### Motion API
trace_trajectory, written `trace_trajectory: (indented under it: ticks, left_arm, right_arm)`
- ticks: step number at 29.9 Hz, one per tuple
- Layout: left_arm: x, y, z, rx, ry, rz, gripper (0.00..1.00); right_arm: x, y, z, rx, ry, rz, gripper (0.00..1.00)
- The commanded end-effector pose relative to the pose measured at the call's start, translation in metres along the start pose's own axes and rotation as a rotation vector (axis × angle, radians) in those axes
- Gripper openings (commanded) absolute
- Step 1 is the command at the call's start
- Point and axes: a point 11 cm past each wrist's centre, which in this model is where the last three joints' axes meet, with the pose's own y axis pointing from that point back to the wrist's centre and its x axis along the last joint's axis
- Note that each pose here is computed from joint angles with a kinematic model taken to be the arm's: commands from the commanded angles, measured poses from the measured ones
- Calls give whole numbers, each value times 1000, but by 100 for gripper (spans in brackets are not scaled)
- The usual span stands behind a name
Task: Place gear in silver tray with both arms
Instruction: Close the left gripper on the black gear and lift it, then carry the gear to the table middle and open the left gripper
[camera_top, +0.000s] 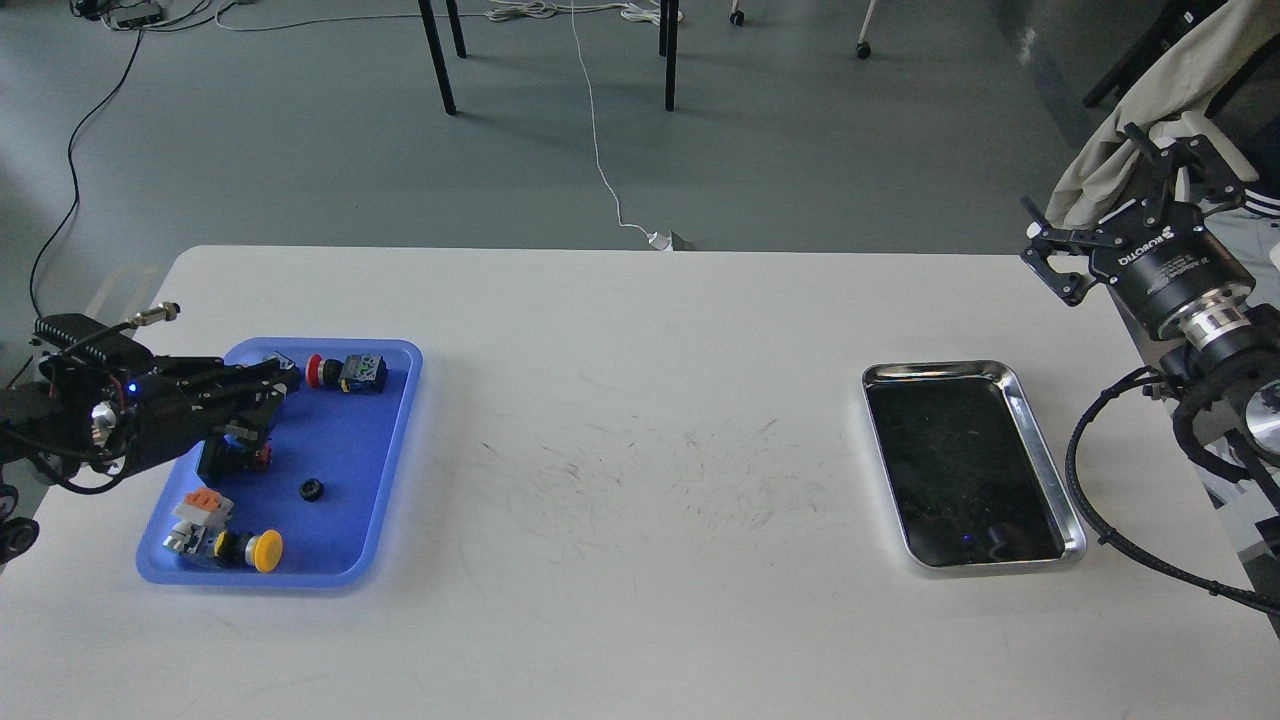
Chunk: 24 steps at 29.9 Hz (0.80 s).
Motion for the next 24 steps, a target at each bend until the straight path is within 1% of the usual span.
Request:
trace_trajectory:
  ticks: [1, 3, 5, 7, 12, 15, 18, 22, 24]
  left_arm:
    - [49, -3, 50, -96, -37, 46, 6]
    - [59, -19, 89, -162, -38, 63, 6]
    - [67, -52, 148, -271, -27, 87, 6]
    - [77, -78, 205, -369, -29, 97, 6]
    - [81, -135, 309, -498, -20, 87, 6]
    - [75, -155, 339, -519, -38, 80, 6]
    - [56, -166, 348, -516, -20, 41, 6]
    - [48, -175, 377, -554, -4, 23, 6]
    - [41, -179, 371, -536, 7, 8, 6]
  right_arm:
    - [1, 0, 1, -2, 0, 2, 99]
    - [2, 0, 1, -5, 2, 7, 99]
    - [3, 1, 2, -9, 4, 11, 99]
    - [4, 1, 3, -11, 4, 14, 99]
    - [5, 2, 2, -11, 6, 20, 99]
    - [7, 4, -3, -8, 20, 26, 99]
    - [9, 6, -7, -6, 29, 33, 99]
    - [9, 7, -10, -2, 33, 36, 99]
    - [10, 7, -10, -3, 33, 38, 99]
